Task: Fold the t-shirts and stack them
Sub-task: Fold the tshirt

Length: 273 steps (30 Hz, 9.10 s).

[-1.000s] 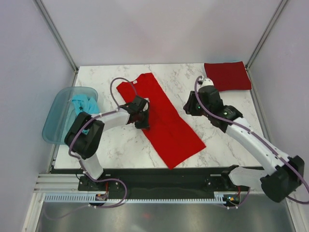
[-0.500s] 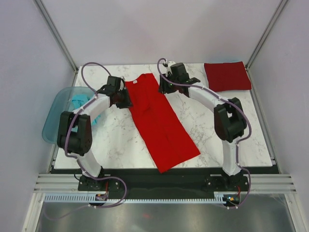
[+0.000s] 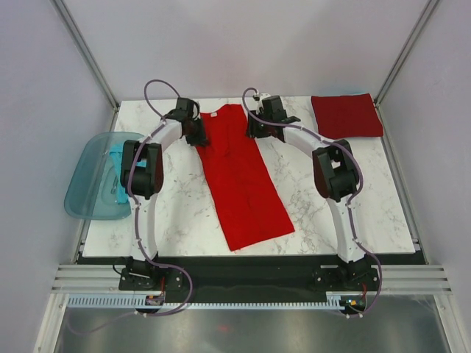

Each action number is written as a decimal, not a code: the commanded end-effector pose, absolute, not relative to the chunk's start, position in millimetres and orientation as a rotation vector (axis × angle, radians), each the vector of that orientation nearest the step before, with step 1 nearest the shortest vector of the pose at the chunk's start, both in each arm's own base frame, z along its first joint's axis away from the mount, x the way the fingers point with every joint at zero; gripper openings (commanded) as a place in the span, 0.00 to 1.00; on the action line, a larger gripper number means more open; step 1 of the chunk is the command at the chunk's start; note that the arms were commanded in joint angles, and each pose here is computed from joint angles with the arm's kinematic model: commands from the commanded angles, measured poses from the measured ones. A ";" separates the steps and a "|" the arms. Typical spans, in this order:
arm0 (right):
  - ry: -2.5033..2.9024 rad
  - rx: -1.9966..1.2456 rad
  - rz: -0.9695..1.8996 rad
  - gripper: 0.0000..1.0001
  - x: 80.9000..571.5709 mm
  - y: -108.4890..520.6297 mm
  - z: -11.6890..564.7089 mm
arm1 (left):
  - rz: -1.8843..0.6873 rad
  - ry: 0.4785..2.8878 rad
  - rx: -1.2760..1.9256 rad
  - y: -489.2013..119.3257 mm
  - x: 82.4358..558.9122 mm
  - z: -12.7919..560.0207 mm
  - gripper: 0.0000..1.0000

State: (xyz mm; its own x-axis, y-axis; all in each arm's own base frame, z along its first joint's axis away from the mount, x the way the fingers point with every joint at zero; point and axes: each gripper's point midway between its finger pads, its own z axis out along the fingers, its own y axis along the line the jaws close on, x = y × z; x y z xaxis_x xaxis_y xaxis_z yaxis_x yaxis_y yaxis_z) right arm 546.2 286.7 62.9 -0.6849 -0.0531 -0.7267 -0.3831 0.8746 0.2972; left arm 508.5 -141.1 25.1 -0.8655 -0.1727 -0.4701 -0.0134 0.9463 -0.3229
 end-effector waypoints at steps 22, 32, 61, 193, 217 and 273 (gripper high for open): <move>2.485 0.040 0.517 0.47 388.4 199.6 93.1 | -0.581 2.493 0.090 -156.0 438.1 128.9 0.44; 2.585 -0.052 0.566 0.49 271.0 211.6 64.3 | -0.492 2.698 0.158 -170.1 271.4 65.4 0.48; 2.565 0.155 0.605 0.01 157.6 234.7 32.3 | -0.306 2.794 0.096 -145.5 207.0 41.5 0.02; 2.368 -0.057 0.530 0.36 481.1 252.2 47.3 | -0.388 2.856 0.271 -247.9 233.8 2.6 0.14; 2.454 -0.043 0.395 0.12 489.6 233.8 18.7 | -0.307 2.880 0.244 -226.2 219.2 15.9 0.13; 2.723 0.050 0.684 0.19 135.1 244.0 3.8 | -0.290 2.832 -0.534 -122.0 148.4 13.8 0.47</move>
